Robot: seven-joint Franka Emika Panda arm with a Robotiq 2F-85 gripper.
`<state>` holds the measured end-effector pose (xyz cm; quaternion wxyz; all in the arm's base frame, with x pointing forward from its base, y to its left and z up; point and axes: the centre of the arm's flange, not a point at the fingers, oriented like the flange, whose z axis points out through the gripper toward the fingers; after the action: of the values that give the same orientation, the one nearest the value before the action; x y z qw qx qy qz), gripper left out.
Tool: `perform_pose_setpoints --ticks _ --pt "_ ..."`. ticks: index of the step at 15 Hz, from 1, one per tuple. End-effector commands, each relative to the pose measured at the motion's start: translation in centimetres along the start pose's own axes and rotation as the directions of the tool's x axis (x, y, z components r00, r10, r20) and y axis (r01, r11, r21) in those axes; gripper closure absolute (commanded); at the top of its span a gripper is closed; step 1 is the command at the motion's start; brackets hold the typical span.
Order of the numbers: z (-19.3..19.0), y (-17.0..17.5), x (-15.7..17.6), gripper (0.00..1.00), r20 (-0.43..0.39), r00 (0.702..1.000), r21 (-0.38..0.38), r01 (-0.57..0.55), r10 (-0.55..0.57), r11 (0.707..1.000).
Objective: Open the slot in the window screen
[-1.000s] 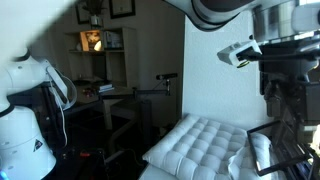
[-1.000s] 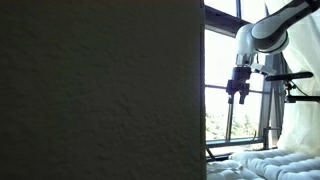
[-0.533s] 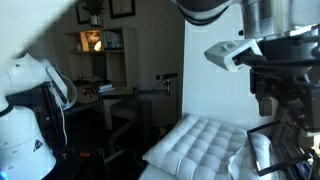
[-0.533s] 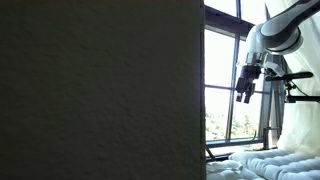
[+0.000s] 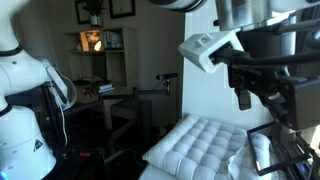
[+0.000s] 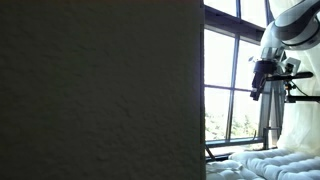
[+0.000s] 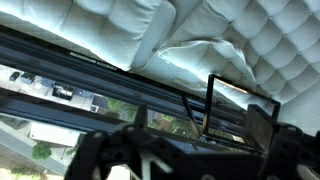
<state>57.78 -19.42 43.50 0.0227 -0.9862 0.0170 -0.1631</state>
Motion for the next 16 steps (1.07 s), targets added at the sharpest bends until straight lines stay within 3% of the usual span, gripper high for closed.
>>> perform_pose_setpoints --ticks 1,3,16 --pt "-0.8 -0.1 -2.7 0.0 -0.025 0.999 0.024 0.037 -0.037 0.999" --pt "0.0 0.1 -1.2 0.0 0.003 1.0 0.016 0.024 -0.024 1.0" --pt "0.1 0.0 -1.7 0.0 -0.002 1.0 0.017 0.023 -0.023 1.0"
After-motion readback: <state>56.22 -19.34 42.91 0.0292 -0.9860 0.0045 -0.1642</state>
